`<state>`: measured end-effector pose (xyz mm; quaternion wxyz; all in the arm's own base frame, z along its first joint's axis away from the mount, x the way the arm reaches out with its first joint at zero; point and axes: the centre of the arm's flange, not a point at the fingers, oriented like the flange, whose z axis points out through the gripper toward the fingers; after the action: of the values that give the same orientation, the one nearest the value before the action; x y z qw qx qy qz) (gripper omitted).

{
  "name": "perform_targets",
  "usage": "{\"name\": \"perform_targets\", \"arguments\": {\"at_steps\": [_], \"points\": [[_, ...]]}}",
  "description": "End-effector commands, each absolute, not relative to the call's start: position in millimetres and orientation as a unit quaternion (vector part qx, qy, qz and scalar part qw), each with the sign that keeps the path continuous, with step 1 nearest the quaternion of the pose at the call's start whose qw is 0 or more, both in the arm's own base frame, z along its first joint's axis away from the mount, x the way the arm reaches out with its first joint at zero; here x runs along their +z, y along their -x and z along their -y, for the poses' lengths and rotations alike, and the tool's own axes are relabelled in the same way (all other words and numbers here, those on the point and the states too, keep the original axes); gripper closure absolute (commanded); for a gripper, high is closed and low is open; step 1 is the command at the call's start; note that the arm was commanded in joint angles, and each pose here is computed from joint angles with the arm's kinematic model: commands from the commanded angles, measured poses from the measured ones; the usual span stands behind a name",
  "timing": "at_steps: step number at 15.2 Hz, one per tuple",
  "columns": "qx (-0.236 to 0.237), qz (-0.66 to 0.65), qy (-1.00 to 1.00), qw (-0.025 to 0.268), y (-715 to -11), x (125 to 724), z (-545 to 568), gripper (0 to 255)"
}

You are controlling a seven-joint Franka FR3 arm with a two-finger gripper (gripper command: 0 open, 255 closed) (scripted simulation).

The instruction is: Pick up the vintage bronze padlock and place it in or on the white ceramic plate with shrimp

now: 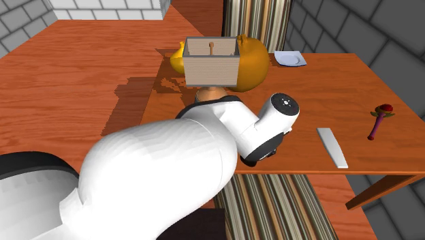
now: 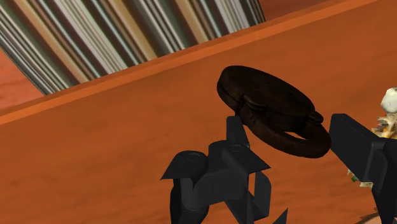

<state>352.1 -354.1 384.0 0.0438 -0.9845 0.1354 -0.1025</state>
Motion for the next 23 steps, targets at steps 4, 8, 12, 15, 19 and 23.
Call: {"name": "perform_targets", "arguments": {"at_steps": [4,8,12,15,19,23], "points": [[-0.102,-0.135,0.985,0.044,-352.1,407.0,353.7,255],[-0.102,-0.135,0.985,0.044,-352.1,428.1,353.7,255],[-0.102,-0.135,0.985,0.044,-352.1,449.2,353.7,255],[-0.102,-0.135,0.985,0.044,-352.1,465.0,353.7,255],[-0.102,-0.135,0.985,0.044,-352.1,486.2,353.7,255],[-0.102,-0.135,0.985,0.044,-378.7,495.7,325.0,255]]}}
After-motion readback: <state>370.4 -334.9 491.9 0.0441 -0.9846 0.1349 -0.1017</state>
